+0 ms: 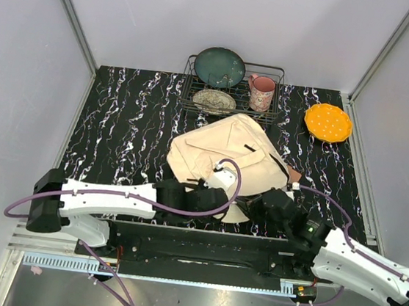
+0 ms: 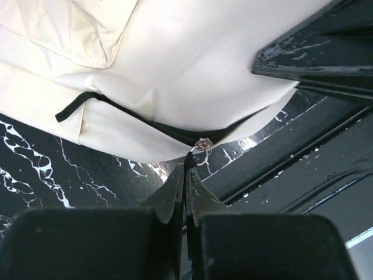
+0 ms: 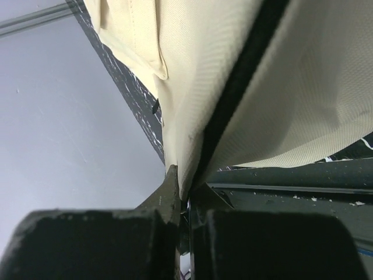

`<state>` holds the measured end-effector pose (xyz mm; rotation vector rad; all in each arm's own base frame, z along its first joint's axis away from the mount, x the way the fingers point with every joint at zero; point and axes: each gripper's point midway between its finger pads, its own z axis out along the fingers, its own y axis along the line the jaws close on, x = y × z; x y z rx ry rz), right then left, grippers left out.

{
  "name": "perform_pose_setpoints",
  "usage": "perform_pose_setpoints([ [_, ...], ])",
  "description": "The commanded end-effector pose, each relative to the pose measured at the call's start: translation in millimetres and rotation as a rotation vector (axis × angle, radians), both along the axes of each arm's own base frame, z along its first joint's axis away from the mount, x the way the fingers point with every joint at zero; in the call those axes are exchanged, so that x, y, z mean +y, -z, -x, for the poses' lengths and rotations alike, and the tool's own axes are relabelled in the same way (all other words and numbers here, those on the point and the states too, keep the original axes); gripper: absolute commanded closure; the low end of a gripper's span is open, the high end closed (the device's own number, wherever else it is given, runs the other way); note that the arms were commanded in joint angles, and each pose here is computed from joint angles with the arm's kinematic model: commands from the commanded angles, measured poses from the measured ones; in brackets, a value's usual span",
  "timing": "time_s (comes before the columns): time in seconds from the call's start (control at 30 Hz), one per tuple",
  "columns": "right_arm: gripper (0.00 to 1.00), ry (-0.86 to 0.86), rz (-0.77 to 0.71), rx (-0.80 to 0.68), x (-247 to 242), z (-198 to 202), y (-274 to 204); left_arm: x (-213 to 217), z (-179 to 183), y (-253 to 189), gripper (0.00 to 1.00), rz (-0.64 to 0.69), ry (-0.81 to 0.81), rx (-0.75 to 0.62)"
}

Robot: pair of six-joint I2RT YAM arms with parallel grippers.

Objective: Pack the student bag
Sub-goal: Zip the student bag at the center of the board.

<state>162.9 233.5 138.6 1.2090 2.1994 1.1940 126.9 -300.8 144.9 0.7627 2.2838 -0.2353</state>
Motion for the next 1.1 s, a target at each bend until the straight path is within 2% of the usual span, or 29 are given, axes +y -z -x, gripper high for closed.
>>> perform_pose_setpoints([
  [0.0,1.0,0.069,0.111,-0.065,-32,-5,6,37,-21,1,1.0,-0.044,-0.132,-0.037],
  [0.2,1.0,-0.024,0.102,-0.045,-27,11,24,84,-61,18,1.0,-0.065,-0.271,-0.007],
  [0.4,1.0,-0.098,0.099,-0.046,-16,17,31,93,-81,23,1.0,-0.059,-0.294,0.016],
  [0.63,1.0,-0.116,0.108,-0.106,-17,14,19,108,-73,71,1.0,-0.177,-0.339,0.154],
  [0.77,1.0,-0.096,0.105,-0.158,-21,9,8,105,-50,96,1.0,-0.166,-0.291,0.28],
  [0.9,1.0,-0.141,0.133,-0.209,-16,8,-1,101,-46,106,1.0,-0.155,-0.284,0.308],
  [1.07,1.0,-0.184,0.171,-0.204,-13,10,-3,120,-71,113,1.0,-0.201,-0.362,0.29],
])
